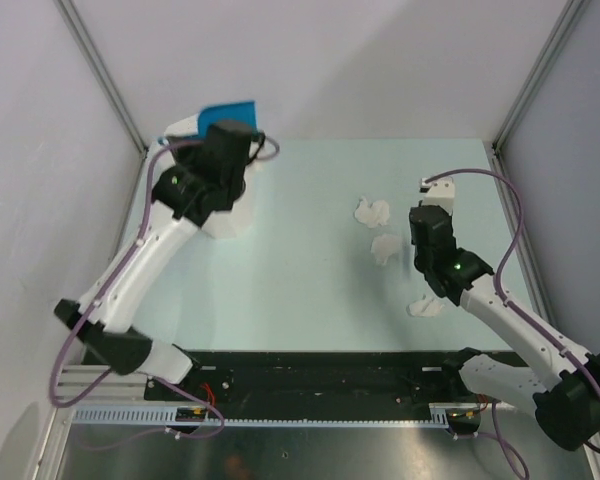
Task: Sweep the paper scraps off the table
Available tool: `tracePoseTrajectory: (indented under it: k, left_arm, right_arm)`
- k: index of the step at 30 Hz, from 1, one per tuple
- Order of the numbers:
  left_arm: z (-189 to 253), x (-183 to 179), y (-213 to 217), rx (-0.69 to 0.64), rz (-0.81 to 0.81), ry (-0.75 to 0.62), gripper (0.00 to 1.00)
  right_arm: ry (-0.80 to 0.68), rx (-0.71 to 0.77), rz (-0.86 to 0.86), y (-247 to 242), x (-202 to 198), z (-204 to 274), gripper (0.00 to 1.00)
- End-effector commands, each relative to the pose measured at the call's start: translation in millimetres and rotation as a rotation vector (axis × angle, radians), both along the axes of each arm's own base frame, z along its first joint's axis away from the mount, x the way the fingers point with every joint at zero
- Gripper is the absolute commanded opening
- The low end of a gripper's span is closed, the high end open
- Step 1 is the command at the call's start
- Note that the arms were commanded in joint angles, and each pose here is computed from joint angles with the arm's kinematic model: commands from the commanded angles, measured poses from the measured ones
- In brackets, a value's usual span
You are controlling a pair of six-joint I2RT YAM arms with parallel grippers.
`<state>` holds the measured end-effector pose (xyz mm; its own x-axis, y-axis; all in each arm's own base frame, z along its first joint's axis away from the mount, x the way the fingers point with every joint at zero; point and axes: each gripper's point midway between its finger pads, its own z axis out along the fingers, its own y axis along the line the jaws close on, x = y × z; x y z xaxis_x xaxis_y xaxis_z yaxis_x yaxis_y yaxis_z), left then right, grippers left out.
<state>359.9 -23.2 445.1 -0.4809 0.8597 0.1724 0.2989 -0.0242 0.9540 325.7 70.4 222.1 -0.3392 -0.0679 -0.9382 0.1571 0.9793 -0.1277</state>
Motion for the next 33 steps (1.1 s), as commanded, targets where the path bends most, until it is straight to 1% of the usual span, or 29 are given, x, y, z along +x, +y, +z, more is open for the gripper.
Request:
tracePoseTrajectory:
  k: [1,2,3,4,5,6,7,9,10,11,13,14,15,17,19,20,22,23,24,25,26,27,28,31,32,33]
  left_arm:
    - [-75.6,-27.7,-36.6,-0.161,-0.152,0.087,0.00]
    - [-90.7,-32.5,-43.9,-0.177,-0.175,0.120,0.00]
    - [-112.6,-38.0,-60.6,-0.244,-0.218,0.165,0.00]
    - [-144.6,-47.3,-65.3,-0.234,-0.228,0.278,0.00]
    - [-166.5,-52.8,-73.4,-0.259,-0.238,0.348,0.00]
    - [-189.0,-63.5,-81.6,-0.297,-0.232,0.417,0.00]
    - [-225.6,-71.9,-92.1,-0.307,-0.240,0.536,0.00]
    - [-257.2,-85.6,-102.9,-0.338,-0.231,0.627,0.00]
    - [-279.2,-96.7,-109.6,-0.367,-0.237,0.711,0.00]
    - [-294.8,-103.1,-114.6,-0.381,-0.231,0.769,0.00]
    - [-315.9,-115.0,-116.6,-0.399,-0.213,0.842,0.00]
    - [-328.8,-121.9,-119.0,-0.406,-0.207,0.896,0.00]
    - [-335.7,-125.1,-119.0,-0.409,-0.200,0.917,0.00]
    - [-352.5,-135.9,-115.7,-0.405,-0.179,0.975,0.00]
    - [-368.4,-144.1,-109.0,-0.384,-0.161,1.014,0.00]
    - [-373.4,-146.6,-106.6,-0.377,-0.156,1.024,0.00]
    - [-386.4,-153.5,-98.3,-0.352,-0.142,1.047,0.00]
    - [-390.5,-156.0,-95.0,-0.342,-0.138,1.056,0.00]
    - [-394.1,-156.8,-91.5,-0.328,-0.134,1.055,0.00]
    - [-401.4,-162.6,-83.3,-0.302,-0.118,1.073,0.00]
    - [-404.2,-164.9,-79.4,-0.286,-0.117,1.082,0.00]
    - [-409.9,-169.4,-72.1,-0.264,-0.105,1.095,0.00]
    - [-412.8,-171.6,-68.8,-0.253,-0.101,1.103,0.00]
    - [-419.5,-176.9,-58.3,-0.214,-0.089,1.119,0.00]
    - [-420.1,-178.0,-56.0,-0.204,-0.089,1.127,0.00]
    - [-421.8,-180.6,-51.8,-0.197,-0.082,1.137,0.00]
  right_arm:
    - [-0.027,-0.016,-0.218,-46.1,-27.2,17.9,0.00]
    - [0.005,-0.040,-0.253,-55.3,-34.9,11.4,0.00]
    - [0.024,-0.052,-0.276,-62.6,-37.9,7.7,0.00]
    - [0.053,-0.064,-0.292,-66.9,-39.8,1.0,0.00]
    - [0.102,-0.070,-0.291,-68.2,-43.4,-10.3,0.00]
    - [0.127,-0.041,-0.305,-69.3,-43.1,-18.8,0.00]
    - [0.201,-0.041,-0.276,-62.8,-42.1,-37.0,0.00]
    - [0.269,-0.053,-0.269,-60.6,-41.8,-53.2,0.00]
    - [0.306,-0.058,-0.273,-59.7,-42.3,-61.9,0.00]
    - [0.359,-0.068,-0.280,-59.0,-44.3,-73.8,0.00]
    - [0.401,-0.038,-0.246,-48.6,-40.5,-82.5,0.00]
    - [0.457,-0.038,-0.237,-43.6,-41.4,-93.9,0.00]
    - [0.481,-0.033,-0.225,-39.6,-41.1,-98.9,0.00]
    - [0.550,0.024,-0.177,-24.0,-44.4,-114.4,0.00]
    - [0.585,0.088,-0.145,-7.3,-52.0,-129.5,0.00]
    - [0.569,0.141,-0.050,23.7,-52.0,-129.3,0.00]
    - [0.523,0.216,0.026,55.2,-54.2,-122.3,0.00]
    - [0.484,0.287,0.106,90.2,-57.2,-115.0,0.00]
    - [0.452,0.325,0.141,105.9,-57.6,-107.7,0.00]
    - [0.384,0.386,0.190,127.8,-52.1,-93.6,0.00]
    - [0.351,0.434,0.204,142.0,-51.5,-87.8,0.00]
    - [0.326,0.456,0.262,163.4,-56.8,-81.6,0.00]
    - [0.265,0.496,0.291,181.9,-46.2,-73.9,0.00]
    - [0.218,0.556,0.350,215.6,-34.3,-69.3,0.00]
    - [0.215,0.559,0.359,219.8,-32.6,-67.1,0.00]
    - [0.194,0.555,0.379,225.9,-28.0,-55.3,0.00]
